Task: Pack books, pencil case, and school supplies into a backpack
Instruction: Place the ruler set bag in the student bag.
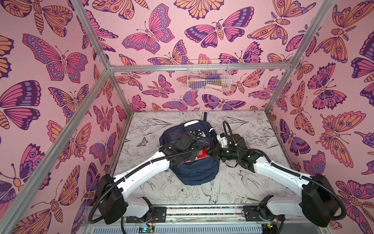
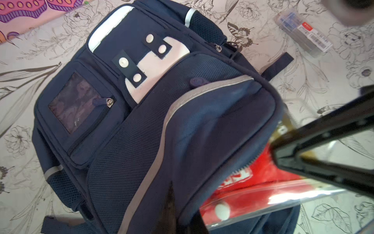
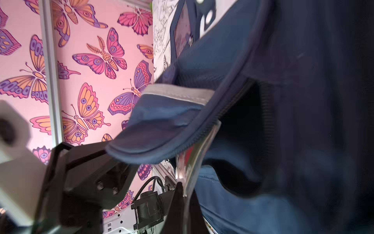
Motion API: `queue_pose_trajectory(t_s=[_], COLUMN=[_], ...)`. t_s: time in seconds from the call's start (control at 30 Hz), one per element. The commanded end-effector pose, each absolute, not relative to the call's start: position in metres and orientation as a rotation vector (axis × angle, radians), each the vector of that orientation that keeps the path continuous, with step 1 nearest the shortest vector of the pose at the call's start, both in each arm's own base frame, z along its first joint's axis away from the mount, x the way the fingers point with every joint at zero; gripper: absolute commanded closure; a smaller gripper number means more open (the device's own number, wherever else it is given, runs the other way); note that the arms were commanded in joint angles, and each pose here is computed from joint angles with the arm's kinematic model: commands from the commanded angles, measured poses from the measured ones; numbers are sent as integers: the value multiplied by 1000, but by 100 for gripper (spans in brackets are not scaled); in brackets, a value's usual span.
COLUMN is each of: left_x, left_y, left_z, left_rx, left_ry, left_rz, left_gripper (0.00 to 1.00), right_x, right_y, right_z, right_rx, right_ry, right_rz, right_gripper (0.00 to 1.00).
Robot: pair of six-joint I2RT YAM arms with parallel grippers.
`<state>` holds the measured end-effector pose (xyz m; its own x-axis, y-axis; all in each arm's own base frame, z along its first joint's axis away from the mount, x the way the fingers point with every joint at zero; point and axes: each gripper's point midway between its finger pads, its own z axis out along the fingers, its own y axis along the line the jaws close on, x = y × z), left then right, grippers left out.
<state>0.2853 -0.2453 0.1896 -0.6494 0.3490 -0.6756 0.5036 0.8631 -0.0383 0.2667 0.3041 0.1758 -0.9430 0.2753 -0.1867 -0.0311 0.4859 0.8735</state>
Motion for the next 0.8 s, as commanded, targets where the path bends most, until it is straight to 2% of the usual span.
queue_pose_trajectory(t_s=[0.0,0.17,0.27,0.33,0.4,0.43,0.57,0.77], left_x=[287,277,273,271,270,270,272,274], left_y=[-274,-273,-270,-268,-265,-263,-257,-251], left_z=[235,246,242,238,233,231,221,210], left_rx=[587,605,607,603,586,579,539,496], left_ry=[2176,2150,2154,2158,2166,2171,2197,2221], left_rz=[-571,-657,-674,-685,-688,-692,-690,-690], left_gripper=[100,100,100,100,100,100,100,100], right_x=[286,301,310,314,316,316,303,275], right_y=[333,342,333,321,309,301,270,203], right_z=[215,201,191,182,176,173,171,191], right_rx=[149,160,185,219,238,243,220,190], right_ry=[2264,2290,2333,2364,2395,2409,2445,2414], right_rz=[1554,1496,1356,1250,1157,1097,911,642], right_gripper=[100,98,81,59,45,42,32,25])
